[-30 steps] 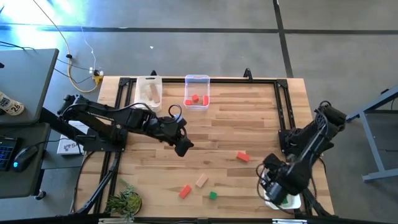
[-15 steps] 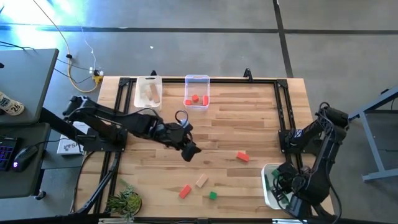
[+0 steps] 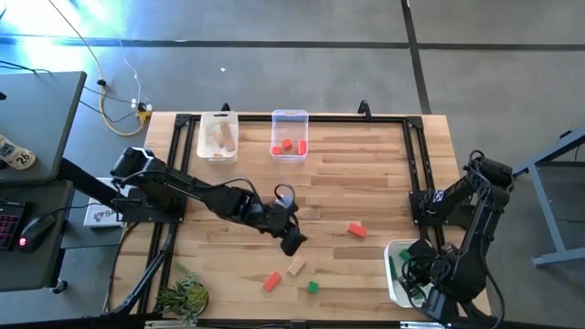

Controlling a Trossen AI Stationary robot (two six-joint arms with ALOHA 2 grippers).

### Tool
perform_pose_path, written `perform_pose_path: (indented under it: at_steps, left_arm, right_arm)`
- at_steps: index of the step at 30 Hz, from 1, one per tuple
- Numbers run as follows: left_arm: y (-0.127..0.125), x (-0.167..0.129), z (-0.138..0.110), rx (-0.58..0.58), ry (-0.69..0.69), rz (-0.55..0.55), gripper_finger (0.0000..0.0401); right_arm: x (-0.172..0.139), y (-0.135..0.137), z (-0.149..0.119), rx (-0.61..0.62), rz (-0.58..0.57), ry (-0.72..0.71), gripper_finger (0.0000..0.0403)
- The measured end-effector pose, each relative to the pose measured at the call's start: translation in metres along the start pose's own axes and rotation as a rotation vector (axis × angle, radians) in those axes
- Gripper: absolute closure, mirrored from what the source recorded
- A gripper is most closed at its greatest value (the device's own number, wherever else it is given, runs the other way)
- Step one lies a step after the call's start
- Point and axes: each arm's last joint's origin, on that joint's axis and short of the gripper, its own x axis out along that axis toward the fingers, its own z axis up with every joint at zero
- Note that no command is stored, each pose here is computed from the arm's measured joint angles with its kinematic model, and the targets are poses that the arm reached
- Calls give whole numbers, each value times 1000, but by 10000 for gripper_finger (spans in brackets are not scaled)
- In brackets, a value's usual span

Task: Sort & place blocks by color
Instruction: Put the green block into the bottom white bin, then put the brown block into the top white bin

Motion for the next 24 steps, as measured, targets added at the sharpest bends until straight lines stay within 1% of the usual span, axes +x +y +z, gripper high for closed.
perform_pose_path:
  at_steps: [3,5,8,11,15,18,21,24]
  left_arm:
    - [0,6,-5,6,14,11,197]
    - [0,7,-7,10,22,18,197]
    - [0,6,-7,12,24,17,197]
    - [-1,-1,-7,13,28,21,197]
    - [2,-14,-11,13,60,78,198]
    - [6,-26,-16,23,81,141,198]
    - [9,-40,-20,29,98,196,198]
    - [11,-53,-21,38,108,227,198]
  right_arm:
    - [0,1,1,-22,4,2,307]
    - [0,3,2,-37,9,7,294]
    - [0,5,4,-39,13,10,261]
    - [1,6,6,-56,10,10,223]
    - [1,7,10,-66,5,10,188]
    - [1,7,13,-56,-13,3,178]
    - [1,6,16,-50,-39,-10,177]
    - [0,5,19,-38,-44,-14,176]
